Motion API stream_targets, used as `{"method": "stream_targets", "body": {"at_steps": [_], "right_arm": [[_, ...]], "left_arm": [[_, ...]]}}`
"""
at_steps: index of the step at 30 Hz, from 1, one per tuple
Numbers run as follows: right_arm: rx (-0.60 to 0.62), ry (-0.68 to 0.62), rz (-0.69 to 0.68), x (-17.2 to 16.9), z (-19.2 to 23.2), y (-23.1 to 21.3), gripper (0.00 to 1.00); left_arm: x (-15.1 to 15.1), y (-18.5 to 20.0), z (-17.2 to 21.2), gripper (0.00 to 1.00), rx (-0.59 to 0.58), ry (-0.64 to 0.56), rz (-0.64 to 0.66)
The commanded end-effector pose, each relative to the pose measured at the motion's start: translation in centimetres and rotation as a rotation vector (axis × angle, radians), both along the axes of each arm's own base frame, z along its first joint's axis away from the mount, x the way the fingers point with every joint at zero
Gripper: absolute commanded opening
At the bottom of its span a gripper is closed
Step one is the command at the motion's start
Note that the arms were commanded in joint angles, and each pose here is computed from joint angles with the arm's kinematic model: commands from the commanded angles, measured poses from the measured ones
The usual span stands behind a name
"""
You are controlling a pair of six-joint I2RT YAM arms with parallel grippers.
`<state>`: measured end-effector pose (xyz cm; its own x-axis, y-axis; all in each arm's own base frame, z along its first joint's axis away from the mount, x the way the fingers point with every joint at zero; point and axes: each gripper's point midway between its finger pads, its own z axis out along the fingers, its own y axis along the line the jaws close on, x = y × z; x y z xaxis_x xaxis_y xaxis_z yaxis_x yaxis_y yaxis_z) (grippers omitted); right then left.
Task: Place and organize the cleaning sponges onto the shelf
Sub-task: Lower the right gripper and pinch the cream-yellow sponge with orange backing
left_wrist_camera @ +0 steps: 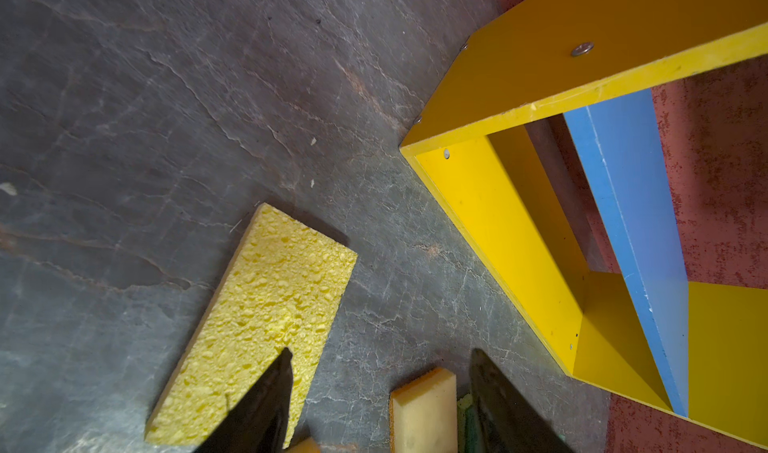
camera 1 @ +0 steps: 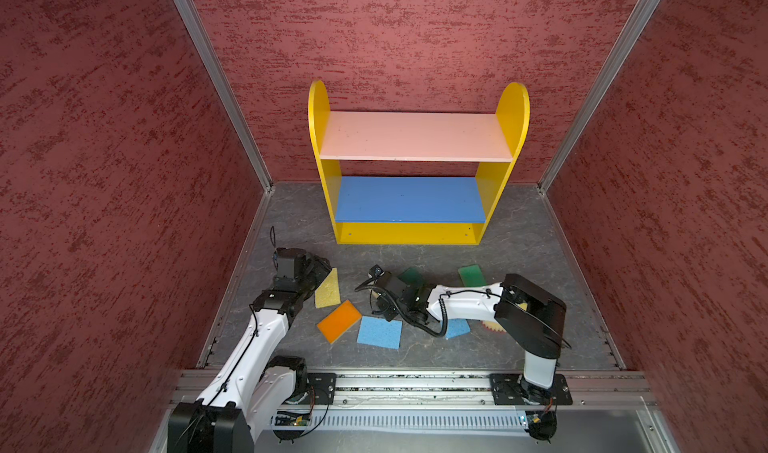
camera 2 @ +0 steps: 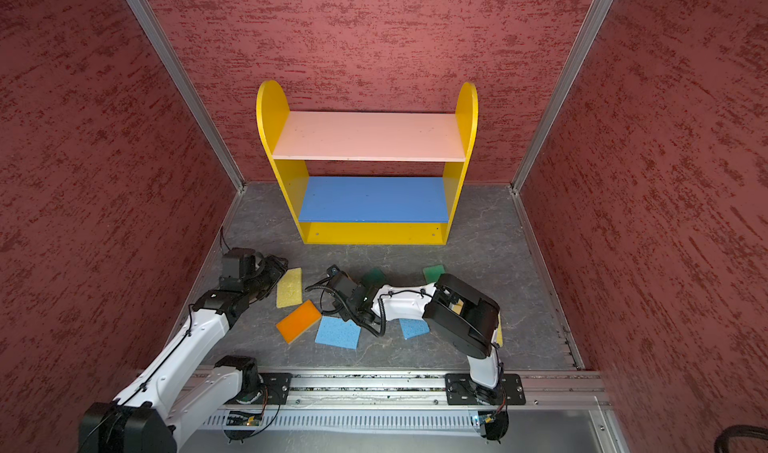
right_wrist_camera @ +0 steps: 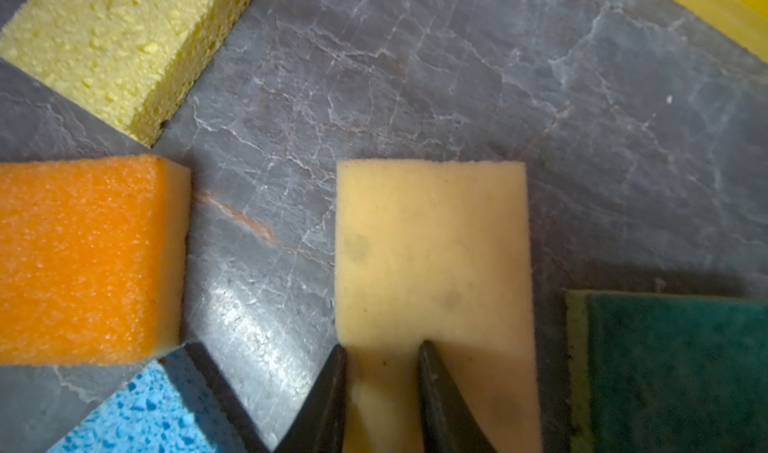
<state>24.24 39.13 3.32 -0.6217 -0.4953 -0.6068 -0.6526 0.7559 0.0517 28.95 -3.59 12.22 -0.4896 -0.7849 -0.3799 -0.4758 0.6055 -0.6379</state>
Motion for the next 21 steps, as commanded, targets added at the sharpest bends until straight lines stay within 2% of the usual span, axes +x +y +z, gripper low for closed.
{"method": "stream_targets", "body": {"at_steps": [1,4,7,10,13,15,18,21], "right_arm": [[-0.003,0.028,-0.001,-0.2,-0.5,0.4,0.17],[-0.015,0.022,0.004,0.1,-0.3,0.5,0.1],[-0.018,0.018,0.012,0.2,0.1,0.8,0.17],[-0.02,-0.002,0.003,0.5,0.4,0.7,0.07],[-0.013,-0.005,0.006,0.7,0.6,1.0,0.06],[-0.002,0.0,0.012,0.7,0.9,1.3,0.12],[0.005,-0.001,0.016,0.8,1.6,1.7,0.33],[0.016,-0.024,0.021,1.2,2.9,2.1,0.41]], "left_arm": [[0.9,-0.2,1.3,0.68,-0.024,-0.038,-0.008],[1.2,-0.5,1.5,0.68,-0.033,-0.042,-0.016],[1.5,-0.6,1.8,0.68,-0.035,-0.043,-0.023],[1.5,-0.7,2.0,0.68,-0.039,-0.046,-0.026],[1.5,-0.7,2.1,0.68,-0.041,-0.05,-0.027],[1.5,-0.8,2.1,0.68,-0.041,-0.048,-0.029],[1.5,-0.8,2.1,0.68,-0.04,-0.046,-0.031],[1.5,-0.8,2.1,0.68,-0.039,-0.046,-0.031]]}}
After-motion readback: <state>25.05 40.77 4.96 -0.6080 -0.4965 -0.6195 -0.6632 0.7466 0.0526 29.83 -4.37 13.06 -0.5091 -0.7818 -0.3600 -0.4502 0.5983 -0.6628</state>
